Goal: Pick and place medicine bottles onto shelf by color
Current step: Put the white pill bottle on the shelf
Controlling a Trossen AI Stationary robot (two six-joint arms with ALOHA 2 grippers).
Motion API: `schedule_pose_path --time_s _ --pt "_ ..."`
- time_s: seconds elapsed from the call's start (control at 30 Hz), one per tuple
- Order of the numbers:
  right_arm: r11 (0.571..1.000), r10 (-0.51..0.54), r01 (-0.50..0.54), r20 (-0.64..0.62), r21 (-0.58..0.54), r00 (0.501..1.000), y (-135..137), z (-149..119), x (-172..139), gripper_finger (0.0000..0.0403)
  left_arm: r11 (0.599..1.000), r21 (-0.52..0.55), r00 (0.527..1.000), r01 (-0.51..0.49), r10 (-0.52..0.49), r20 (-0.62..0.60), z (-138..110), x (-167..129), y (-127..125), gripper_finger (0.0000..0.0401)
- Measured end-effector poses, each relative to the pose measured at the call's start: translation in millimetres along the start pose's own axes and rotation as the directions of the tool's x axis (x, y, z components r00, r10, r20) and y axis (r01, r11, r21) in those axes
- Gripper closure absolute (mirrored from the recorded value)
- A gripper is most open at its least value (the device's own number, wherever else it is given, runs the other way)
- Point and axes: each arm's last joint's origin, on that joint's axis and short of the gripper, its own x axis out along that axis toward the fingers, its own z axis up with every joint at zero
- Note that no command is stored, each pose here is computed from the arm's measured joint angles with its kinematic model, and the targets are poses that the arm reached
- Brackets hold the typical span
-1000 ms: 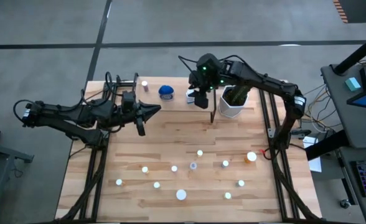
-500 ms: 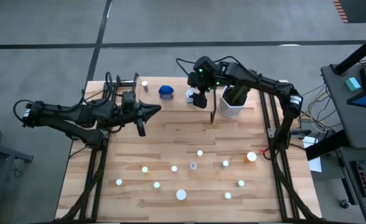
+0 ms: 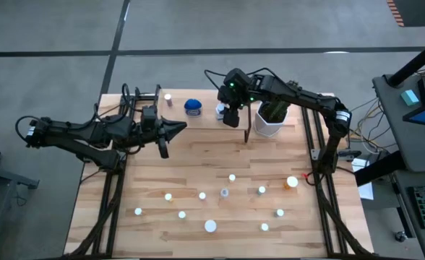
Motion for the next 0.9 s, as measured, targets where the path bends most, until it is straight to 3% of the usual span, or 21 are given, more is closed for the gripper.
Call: schedule_pose_path --time_s 0.17,0.37,0.57,0.9 --pt "0.999 -0.021 0.021 0.016 0.035 1.000 -4 3 -5 0.0238 1.000 0.001 1.000 0.000 0.000 -0.002 -1 0 0 0.0400" --pt "0.971 -0.187 0.182 0.021 0.153 0.982 -37 4 -20 0.0233 1.000 -0.001 1.000 0.001 -0.001 0.001 0 -1 0 0.0400" --pt "0.963 -0.155 0.150 0.007 0.222 0.988 -64 -9 -18 0.0232 1.000 0.021 1.000 0.002 -0.002 0.005 1 -2 1 0.0400" --pt "0.959 -0.147 0.144 -0.006 0.244 0.989 -68 -12 -11 0.0223 0.999 0.039 1.000 0.005 -0.005 0.014 4 -4 1 0.0400"
